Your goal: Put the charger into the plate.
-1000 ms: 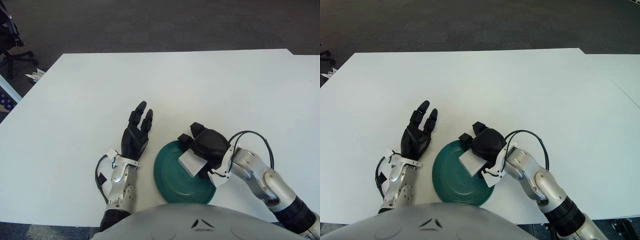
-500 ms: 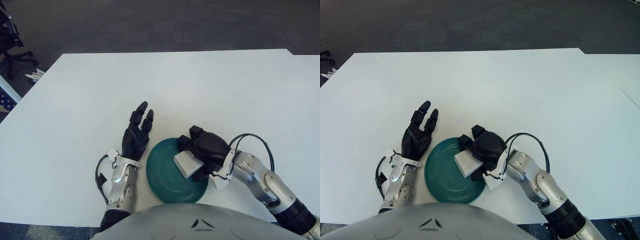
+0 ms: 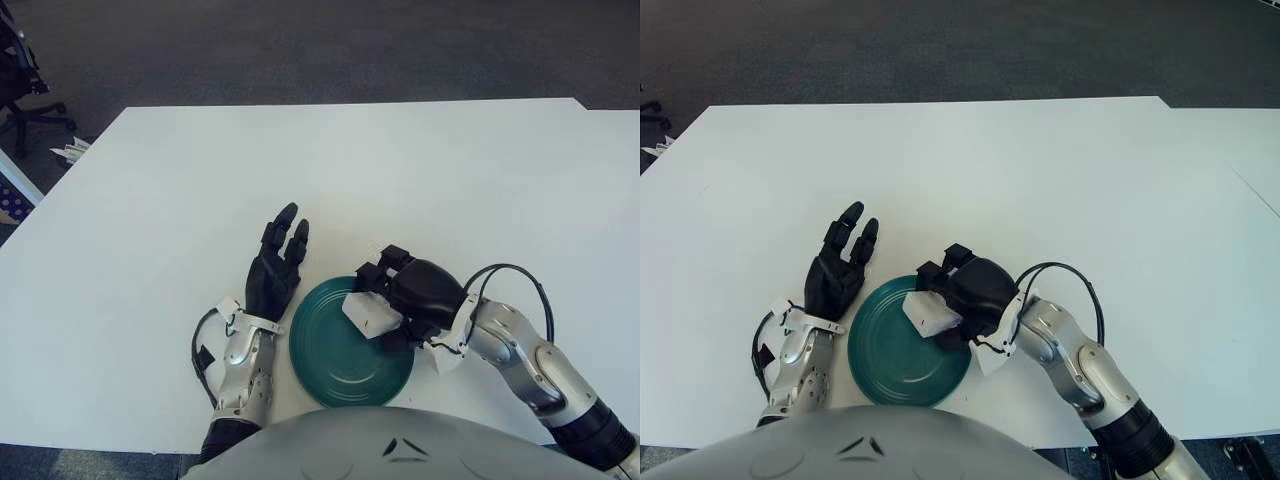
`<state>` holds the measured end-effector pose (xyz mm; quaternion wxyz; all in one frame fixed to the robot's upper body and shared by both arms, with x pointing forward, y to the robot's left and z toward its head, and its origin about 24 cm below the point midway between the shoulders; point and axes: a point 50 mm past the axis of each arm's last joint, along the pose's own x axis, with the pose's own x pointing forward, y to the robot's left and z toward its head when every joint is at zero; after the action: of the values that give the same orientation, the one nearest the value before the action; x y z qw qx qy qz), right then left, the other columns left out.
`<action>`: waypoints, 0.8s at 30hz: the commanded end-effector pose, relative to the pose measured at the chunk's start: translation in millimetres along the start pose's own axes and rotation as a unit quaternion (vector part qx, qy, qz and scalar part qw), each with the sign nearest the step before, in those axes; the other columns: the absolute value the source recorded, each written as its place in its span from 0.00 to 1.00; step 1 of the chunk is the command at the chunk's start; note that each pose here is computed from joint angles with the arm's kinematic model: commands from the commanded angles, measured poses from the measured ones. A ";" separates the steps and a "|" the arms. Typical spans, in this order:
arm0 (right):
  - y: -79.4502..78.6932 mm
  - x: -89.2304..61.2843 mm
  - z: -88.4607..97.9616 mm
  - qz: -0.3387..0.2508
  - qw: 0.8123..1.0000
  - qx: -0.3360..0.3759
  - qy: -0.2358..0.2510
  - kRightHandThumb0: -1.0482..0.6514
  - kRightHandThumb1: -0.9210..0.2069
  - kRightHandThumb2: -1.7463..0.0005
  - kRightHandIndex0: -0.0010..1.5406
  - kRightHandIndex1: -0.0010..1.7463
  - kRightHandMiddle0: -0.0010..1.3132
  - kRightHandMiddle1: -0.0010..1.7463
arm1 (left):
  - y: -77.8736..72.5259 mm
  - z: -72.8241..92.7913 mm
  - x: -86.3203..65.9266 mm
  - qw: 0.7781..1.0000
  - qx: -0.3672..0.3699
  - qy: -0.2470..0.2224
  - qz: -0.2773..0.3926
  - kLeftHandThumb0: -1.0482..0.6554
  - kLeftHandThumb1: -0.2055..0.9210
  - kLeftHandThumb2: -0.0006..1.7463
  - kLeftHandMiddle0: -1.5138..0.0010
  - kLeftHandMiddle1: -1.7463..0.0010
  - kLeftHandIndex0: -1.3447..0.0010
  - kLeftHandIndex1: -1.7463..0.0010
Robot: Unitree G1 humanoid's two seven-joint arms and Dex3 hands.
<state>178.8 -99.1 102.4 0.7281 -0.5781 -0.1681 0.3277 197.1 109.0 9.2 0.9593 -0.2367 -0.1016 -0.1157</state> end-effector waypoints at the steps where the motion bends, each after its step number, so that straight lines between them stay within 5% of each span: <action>1: -7.0 -1.2 -3.3 -0.018 0.999 -0.005 0.025 0.00 0.00 0.41 0.21 0.05 0.00 0.31 | -17.5 -14.4 -6.0 0.999 -0.032 -0.012 0.018 0.02 1.00 0.66 0.86 0.99 1.00 0.65; 24: -29.4 -3.6 -13.2 -0.035 0.996 0.028 0.077 0.00 0.00 0.46 0.18 0.01 0.00 0.32 | -19.3 -20.3 0.6 0.999 -0.020 -0.036 0.005 0.04 1.00 0.67 0.86 1.00 1.00 0.64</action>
<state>190.3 -112.1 119.4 0.7646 -0.5740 -0.1163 0.2690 207.7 101.7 22.5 0.9518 -0.2036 -0.1815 -0.1400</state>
